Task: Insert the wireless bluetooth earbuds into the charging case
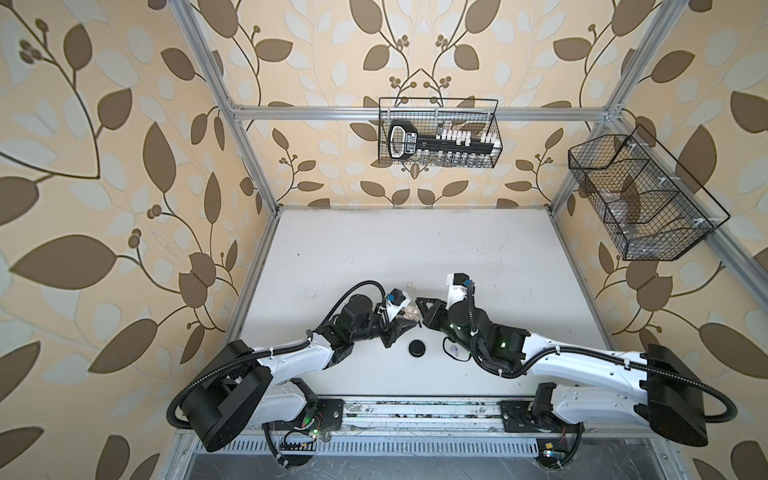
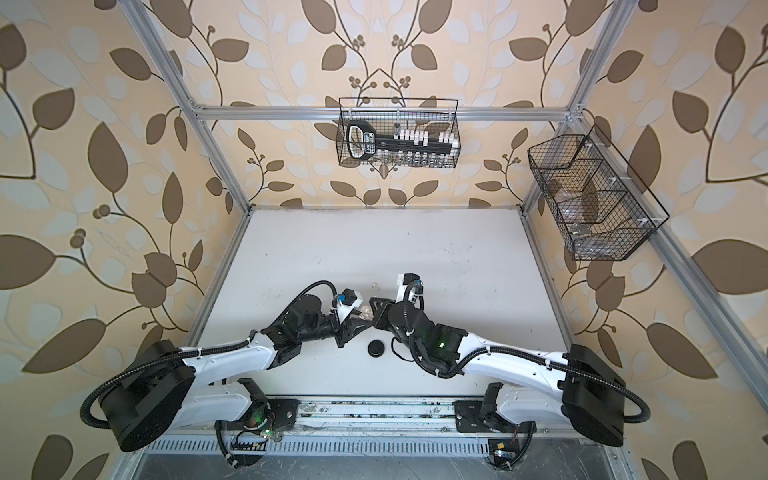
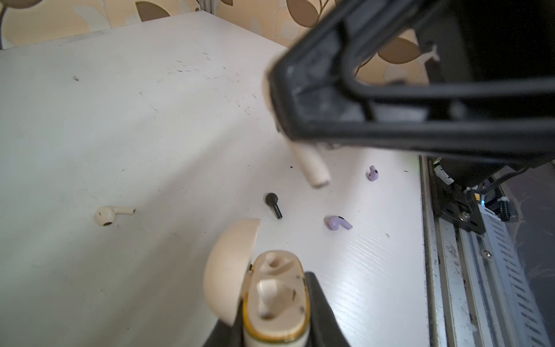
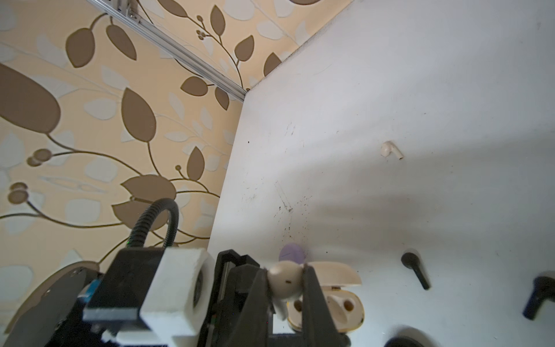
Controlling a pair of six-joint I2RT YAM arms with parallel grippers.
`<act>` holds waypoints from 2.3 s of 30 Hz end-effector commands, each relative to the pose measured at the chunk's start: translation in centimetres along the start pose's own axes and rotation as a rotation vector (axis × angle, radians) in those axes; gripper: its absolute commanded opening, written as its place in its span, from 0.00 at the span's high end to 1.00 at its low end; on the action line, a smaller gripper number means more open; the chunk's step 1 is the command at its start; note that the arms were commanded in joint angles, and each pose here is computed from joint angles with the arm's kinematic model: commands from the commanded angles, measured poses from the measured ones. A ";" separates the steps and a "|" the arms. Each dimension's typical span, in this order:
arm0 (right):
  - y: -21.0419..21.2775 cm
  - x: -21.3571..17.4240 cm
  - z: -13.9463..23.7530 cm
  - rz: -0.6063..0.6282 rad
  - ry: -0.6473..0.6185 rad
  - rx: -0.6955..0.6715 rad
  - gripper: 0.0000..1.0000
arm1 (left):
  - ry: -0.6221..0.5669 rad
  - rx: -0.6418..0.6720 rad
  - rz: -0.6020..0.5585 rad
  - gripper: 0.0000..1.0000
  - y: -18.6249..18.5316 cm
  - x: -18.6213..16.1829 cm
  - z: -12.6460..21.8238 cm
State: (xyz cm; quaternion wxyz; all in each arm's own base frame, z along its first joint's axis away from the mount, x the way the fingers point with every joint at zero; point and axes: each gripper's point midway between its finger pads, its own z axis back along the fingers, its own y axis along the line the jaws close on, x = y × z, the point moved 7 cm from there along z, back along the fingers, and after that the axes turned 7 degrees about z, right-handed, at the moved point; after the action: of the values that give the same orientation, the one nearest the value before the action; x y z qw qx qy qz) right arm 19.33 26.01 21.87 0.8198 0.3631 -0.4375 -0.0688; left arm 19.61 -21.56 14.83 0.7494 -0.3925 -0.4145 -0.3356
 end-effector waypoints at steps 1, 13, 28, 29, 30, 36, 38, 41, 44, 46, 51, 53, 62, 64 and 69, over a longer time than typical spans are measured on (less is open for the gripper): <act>-0.3 -0.7 -0.7 -0.025 -0.047 -0.018 0.87 | -0.113 -0.043 -0.026 1.00 -0.7 3.2 0.1; 0.5 -2.4 -0.8 -0.026 -0.114 -0.025 0.90 | -0.152 -0.033 0.020 1.00 -1.3 4.5 1.2; 0.6 -2.9 -1.2 -0.049 -0.123 -0.009 0.92 | -0.173 -0.060 0.023 1.00 -1.9 5.1 1.7; 0.7 -3.0 -1.2 -0.052 -0.121 -0.006 0.91 | -0.176 -0.062 0.024 1.00 -1.9 5.2 1.7; 0.7 -3.1 -1.2 -0.053 -0.121 -0.006 0.91 | -0.177 -0.062 0.024 1.00 -1.9 5.2 1.7; 0.8 -4.0 -1.6 -0.064 -0.112 -0.003 0.93 | -0.188 -0.058 0.049 1.00 -1.8 5.5 1.6; 0.8 -4.1 -1.7 -0.066 -0.110 -0.005 0.93 | -0.195 -0.051 0.056 1.00 -1.8 5.7 1.7; 0.5 -4.4 -1.7 -0.065 -0.113 -0.015 0.93 | -0.207 -0.042 0.059 1.00 -1.8 5.9 2.0; 0.5 -4.5 -1.8 -0.063 -0.107 -0.017 0.93 | -0.218 -0.044 0.063 1.00 -1.9 6.1 2.1; 0.6 -4.6 -1.8 -0.064 -0.101 -0.007 0.91 | -0.222 -0.046 0.060 1.00 -1.9 6.2 2.1; 1.5 -4.8 -1.5 -0.034 -0.097 0.024 0.71 | -0.225 -0.065 0.052 1.00 -2.1 6.3 2.0; 1.8 -4.7 -1.2 -0.020 -0.103 0.028 0.64 | -0.224 -0.073 0.047 1.00 -2.2 6.2 2.1; 2.0 -4.1 0.4 0.029 -0.125 0.019 0.45 | -0.251 -0.098 0.004 1.00 -2.7 6.1 2.7; 1.9 -4.0 0.6 0.032 -0.127 0.018 0.44 | -0.256 -0.104 -0.005 1.00 -2.8 6.2 2.8; 2.2 -3.8 0.9 0.041 -0.128 0.034 0.40 | -0.274 -0.130 -0.029 1.00 -3.2 6.6 3.1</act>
State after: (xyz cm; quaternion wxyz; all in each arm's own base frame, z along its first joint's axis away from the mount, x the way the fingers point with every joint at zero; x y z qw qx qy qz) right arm 16.45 28.96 22.51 0.7678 0.3824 -0.5061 -0.0908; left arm 19.01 -21.21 18.94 0.7272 -0.4480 -0.4347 -0.2853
